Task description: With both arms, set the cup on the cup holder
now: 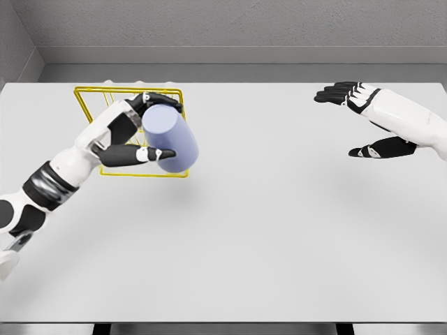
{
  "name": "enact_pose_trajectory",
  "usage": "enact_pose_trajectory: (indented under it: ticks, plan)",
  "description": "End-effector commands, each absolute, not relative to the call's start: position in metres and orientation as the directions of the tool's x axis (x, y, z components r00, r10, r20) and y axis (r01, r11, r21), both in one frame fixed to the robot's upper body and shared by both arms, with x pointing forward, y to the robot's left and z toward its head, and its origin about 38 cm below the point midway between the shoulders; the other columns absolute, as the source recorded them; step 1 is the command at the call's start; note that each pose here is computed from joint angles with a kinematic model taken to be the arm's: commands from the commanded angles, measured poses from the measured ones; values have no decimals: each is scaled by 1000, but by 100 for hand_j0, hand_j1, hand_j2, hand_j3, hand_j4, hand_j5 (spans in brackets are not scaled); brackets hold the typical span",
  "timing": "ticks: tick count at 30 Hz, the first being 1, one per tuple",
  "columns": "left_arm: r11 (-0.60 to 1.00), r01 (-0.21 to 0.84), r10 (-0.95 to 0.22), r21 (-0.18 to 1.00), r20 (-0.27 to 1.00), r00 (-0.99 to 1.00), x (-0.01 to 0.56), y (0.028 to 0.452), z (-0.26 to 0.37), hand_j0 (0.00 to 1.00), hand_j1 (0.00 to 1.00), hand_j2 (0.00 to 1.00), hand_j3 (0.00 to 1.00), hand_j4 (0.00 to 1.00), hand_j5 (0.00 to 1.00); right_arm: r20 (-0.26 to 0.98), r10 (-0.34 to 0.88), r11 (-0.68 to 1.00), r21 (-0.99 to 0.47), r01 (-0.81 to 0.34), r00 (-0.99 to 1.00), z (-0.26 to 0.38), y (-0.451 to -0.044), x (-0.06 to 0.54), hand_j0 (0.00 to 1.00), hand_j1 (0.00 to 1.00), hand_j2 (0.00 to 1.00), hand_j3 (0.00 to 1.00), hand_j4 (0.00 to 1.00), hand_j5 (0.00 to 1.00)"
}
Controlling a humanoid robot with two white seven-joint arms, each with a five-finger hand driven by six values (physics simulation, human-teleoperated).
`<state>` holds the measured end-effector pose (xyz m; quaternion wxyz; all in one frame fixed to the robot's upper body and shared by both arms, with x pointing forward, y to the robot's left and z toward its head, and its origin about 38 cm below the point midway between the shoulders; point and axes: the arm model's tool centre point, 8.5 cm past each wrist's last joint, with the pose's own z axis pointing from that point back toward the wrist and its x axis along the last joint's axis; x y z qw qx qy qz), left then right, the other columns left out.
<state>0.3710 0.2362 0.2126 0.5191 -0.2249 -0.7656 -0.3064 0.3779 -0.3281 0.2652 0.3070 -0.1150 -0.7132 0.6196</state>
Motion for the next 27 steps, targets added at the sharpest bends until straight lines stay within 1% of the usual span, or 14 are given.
enact_pose_trajectory:
  ticks: [1,7,27]
  plan:
    - [716,659,30,230,933,-358,372,240,216,65,65,65,65,65,65,303,543,213,-952,-220,-784,265,-328,378,100,100,100,100,100,100]
    - [732,639,32,235,926,-377,378,248,229,65,65,65,65,65,65,301,542,213,-952,-218,-784,266,-328,378,100,100,100,100,100,100]
    - [761,599,-11,247,929,-370,401,260,236,65,65,65,65,65,65,302,542,212,-952,-220,-785,266,-328,378,100,100,100,100,100,100]
